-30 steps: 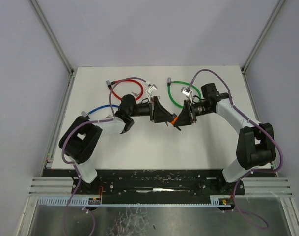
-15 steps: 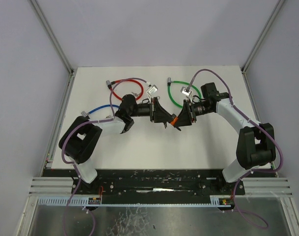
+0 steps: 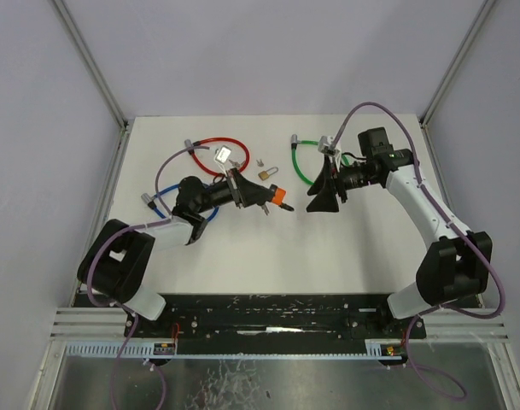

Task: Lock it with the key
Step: Lock the lock.

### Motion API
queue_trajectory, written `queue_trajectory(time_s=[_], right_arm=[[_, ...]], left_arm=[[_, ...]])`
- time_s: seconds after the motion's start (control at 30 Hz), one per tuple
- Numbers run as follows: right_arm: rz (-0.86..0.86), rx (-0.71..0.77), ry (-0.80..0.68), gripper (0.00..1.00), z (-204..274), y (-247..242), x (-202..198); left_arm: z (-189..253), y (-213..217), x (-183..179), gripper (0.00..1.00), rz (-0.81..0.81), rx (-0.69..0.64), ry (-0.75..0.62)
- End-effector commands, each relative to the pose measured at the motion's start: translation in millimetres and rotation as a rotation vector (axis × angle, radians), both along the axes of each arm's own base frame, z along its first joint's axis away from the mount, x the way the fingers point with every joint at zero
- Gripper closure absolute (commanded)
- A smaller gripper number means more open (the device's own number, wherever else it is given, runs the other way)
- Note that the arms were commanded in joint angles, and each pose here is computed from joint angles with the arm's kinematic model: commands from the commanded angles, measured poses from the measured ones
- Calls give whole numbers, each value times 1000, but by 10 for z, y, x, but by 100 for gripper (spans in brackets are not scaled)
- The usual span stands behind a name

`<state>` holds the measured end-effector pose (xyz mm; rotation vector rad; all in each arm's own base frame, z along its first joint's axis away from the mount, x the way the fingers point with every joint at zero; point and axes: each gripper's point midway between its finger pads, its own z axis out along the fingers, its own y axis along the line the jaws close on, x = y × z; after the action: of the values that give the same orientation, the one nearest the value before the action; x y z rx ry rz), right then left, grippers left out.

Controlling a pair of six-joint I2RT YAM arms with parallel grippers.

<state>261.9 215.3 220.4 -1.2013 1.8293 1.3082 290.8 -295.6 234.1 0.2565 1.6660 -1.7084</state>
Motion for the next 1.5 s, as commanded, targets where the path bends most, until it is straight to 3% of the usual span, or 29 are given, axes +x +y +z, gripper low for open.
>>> queue_trajectory(time_s=[0.0, 0.17, 0.37, 0.63, 0.73, 1.1, 1.17, 1.23, 1.33, 1.47], right_arm=[[68, 45, -372, 26, 251, -7, 93], [121, 95, -496, 26, 259, 105, 173], [45, 59, -595, 27, 250, 245, 469], [116, 104, -600, 38, 206, 568, 289], [120, 109, -598, 48, 237, 606, 273], [108, 91, -602, 99, 237, 625, 300], [100, 96, -589, 100, 295, 627, 300], [67, 102, -540, 100, 405, 636, 307], [47, 111, -481, 100, 563, 641, 276], [34, 124, -427, 100, 683, 638, 217]], left_arm=[[412, 165, 159, 100, 145, -149, 8], [511, 253, 197, 100, 205, -223, 94], [530, 318, 259, 100, 261, -260, 188], [533, 332, 272, 100, 274, -274, 224], [542, 324, 268, 100, 270, -277, 226], [574, 318, 256, 100, 258, -283, 224], [569, 316, 248, 100, 256, -282, 225], [555, 321, 250, 90, 259, -280, 222], [517, 335, 253, 46, 269, -274, 221], [457, 398, 265, 20, 318, -260, 209]])
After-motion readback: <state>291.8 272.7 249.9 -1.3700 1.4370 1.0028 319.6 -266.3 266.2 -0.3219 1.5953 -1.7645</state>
